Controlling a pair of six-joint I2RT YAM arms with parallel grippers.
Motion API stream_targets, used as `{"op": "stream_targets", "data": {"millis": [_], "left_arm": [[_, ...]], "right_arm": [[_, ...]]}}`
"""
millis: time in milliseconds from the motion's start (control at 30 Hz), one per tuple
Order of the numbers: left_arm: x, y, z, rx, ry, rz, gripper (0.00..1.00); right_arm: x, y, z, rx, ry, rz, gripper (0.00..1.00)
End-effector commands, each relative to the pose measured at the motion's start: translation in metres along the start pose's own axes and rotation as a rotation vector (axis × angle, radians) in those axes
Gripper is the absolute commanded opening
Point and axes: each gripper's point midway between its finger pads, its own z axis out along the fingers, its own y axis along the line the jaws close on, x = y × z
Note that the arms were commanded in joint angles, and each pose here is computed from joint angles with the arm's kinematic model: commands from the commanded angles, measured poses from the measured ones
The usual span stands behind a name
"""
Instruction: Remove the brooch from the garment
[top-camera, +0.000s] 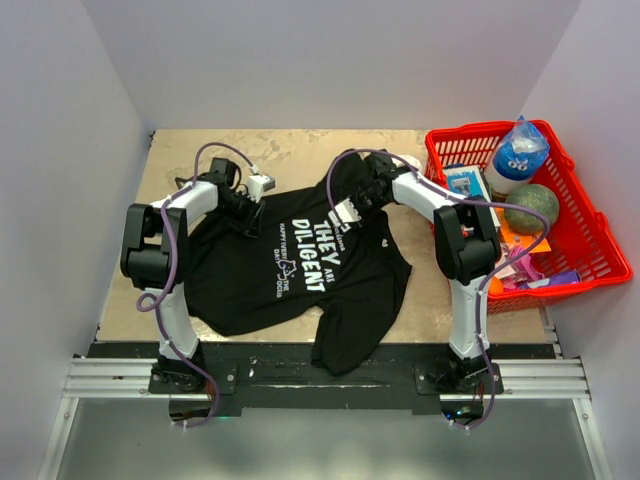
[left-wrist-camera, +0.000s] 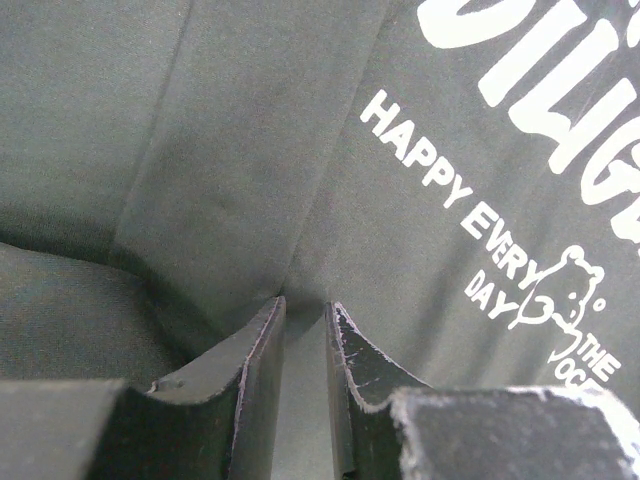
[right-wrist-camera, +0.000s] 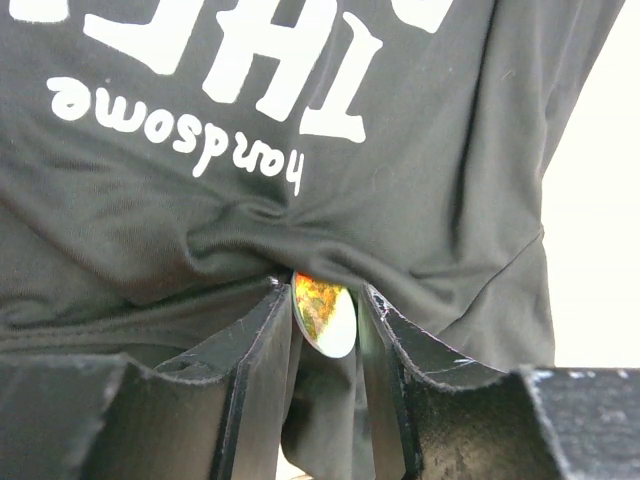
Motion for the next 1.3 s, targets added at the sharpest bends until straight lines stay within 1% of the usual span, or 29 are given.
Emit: {"op": "stream_targets", "data": {"millis": [0,133,233,333,467,533,600,700,767,833,967,1033,1100,1133,1167,1267], "left_arm": [[-0.02,0.001,-0.004,-0.005,-0.057,0.009,0.28],[-0.019,0.0,-0.004,-0.004,-0.054,0.006,0.28],[-0.018,0.0,-0.003,-0.002,-0.053,0.003,0.28],[-0.017,0.0,-0.002,0.002,-0.052,0.002,0.28],[-0.021,0.001,-0.001,0.007,-0.059,-0.001,0.28],[-0.022,0.001,0.0,0.01,-0.062,0.001,0.28],[-0.024,0.0,0.0,0.017,-0.067,0.0,0.28],[-0.029,-0.003,0.001,0.033,-0.085,0.001,0.28],[-0.033,-0.004,-0.001,0.038,-0.104,-0.005,0.28],[-0.038,-0.009,-0.001,0.059,-0.133,-0.017,0.28],[-0.048,-0.022,0.0,0.097,-0.182,-0.02,0.28],[-0.054,-0.031,-0.001,0.118,-0.207,-0.016,0.28],[-0.056,-0.037,-0.001,0.139,-0.231,-0.012,0.28],[-0.06,-0.042,-0.004,0.147,-0.245,-0.011,0.28],[-0.061,-0.045,-0.004,0.154,-0.253,-0.011,0.28],[-0.064,-0.057,-0.005,0.182,-0.278,0.004,0.28]], "right_arm": [[-0.013,-0.021,-0.003,0.049,-0.036,-0.039,0.36],[-0.004,-0.015,0.004,0.029,0.0,-0.041,0.25],[0.002,-0.014,0.002,0.022,0.031,-0.032,0.24],[0.008,-0.012,0.003,0.014,0.051,-0.003,0.2],[0.021,-0.018,0.0,0.019,0.097,0.029,0.14],[0.024,-0.017,-0.001,0.015,0.109,0.041,0.09],[0.024,-0.019,-0.005,0.016,0.121,0.054,0.04],[0.02,-0.023,-0.017,0.02,0.136,0.098,0.0],[0.018,-0.027,-0.024,0.036,0.168,0.158,0.0],[0.019,-0.032,-0.036,0.055,0.248,0.19,0.0],[0.012,-0.026,-0.055,0.06,0.346,0.304,0.0],[0.004,-0.022,-0.061,0.047,0.413,0.319,0.0],[-0.006,-0.021,-0.07,0.062,0.453,0.357,0.0],[-0.014,-0.017,-0.066,0.053,0.469,0.358,0.0],[-0.015,-0.016,-0.076,0.072,0.516,0.378,0.0],[-0.025,-0.008,-0.082,0.066,0.585,0.408,0.0]]}}
